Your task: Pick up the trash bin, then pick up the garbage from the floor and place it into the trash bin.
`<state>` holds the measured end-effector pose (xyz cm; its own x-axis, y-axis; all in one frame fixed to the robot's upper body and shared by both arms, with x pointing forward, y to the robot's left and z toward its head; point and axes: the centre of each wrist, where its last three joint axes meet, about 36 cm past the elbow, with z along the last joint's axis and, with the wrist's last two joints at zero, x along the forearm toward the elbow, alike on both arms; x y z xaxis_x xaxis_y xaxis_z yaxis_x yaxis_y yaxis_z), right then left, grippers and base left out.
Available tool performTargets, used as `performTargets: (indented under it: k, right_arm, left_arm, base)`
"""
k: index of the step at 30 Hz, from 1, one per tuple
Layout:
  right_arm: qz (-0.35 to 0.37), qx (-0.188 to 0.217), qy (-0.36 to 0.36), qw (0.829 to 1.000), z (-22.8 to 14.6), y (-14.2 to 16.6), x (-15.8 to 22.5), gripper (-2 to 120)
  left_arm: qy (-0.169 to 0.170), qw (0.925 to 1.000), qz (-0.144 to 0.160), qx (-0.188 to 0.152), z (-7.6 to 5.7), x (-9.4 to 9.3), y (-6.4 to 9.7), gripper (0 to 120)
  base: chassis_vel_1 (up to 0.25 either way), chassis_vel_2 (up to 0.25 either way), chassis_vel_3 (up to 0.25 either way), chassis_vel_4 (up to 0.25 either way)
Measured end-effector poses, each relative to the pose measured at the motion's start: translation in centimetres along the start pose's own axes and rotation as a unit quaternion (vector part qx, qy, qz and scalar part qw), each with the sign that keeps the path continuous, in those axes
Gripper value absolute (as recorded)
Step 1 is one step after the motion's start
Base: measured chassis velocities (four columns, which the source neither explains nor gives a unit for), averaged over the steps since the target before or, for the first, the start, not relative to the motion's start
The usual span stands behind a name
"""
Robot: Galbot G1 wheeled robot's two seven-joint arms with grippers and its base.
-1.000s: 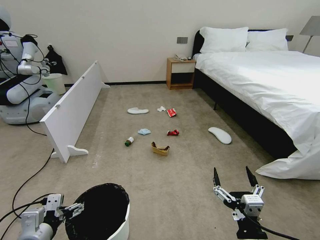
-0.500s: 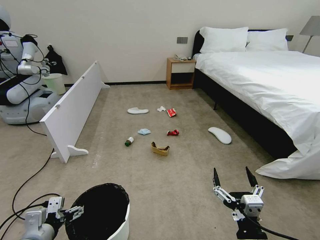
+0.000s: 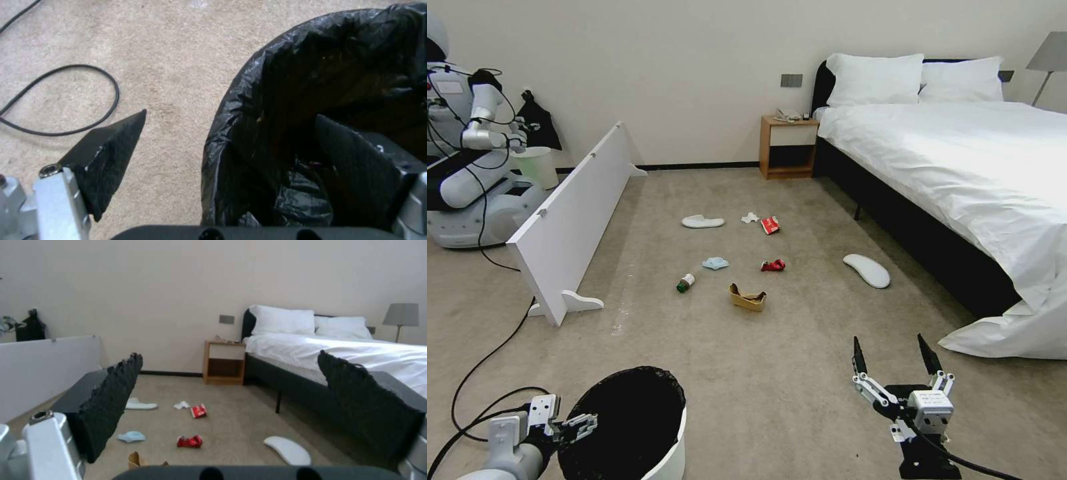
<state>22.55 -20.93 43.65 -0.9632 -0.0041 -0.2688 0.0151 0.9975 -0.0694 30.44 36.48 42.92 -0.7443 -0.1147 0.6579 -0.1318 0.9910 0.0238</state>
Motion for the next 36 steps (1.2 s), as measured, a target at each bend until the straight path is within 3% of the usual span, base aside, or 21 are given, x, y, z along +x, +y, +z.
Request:
performTargets:
  k: [20,28,36]
  right_arm:
    - [-0.001,0.002,0.003,1.0,0.0,0.0,0.2,100]
    - [0.0,0.004,0.002,1.0,-0.2,-0.2,0.2,100]
    - [0.0,0.003,0.001,1.0,-0.4,-0.1,0.3,100]
  left_arm:
    - [0.03,0.9994,-0.011,0.012,1.4,-2.8,0.5,98]
    - [0.035,0.9991,-0.019,0.01,1.8,-3.3,0.8,73]
    - [0.043,0.9988,-0.022,0.01,2.3,-3.6,0.9,40]
  base:
    - [0.0,0.0,0.0,0.0]
    - [0.0,0.0,0.0,0.0]
    - [0.0,0.0,0.0,0.0]
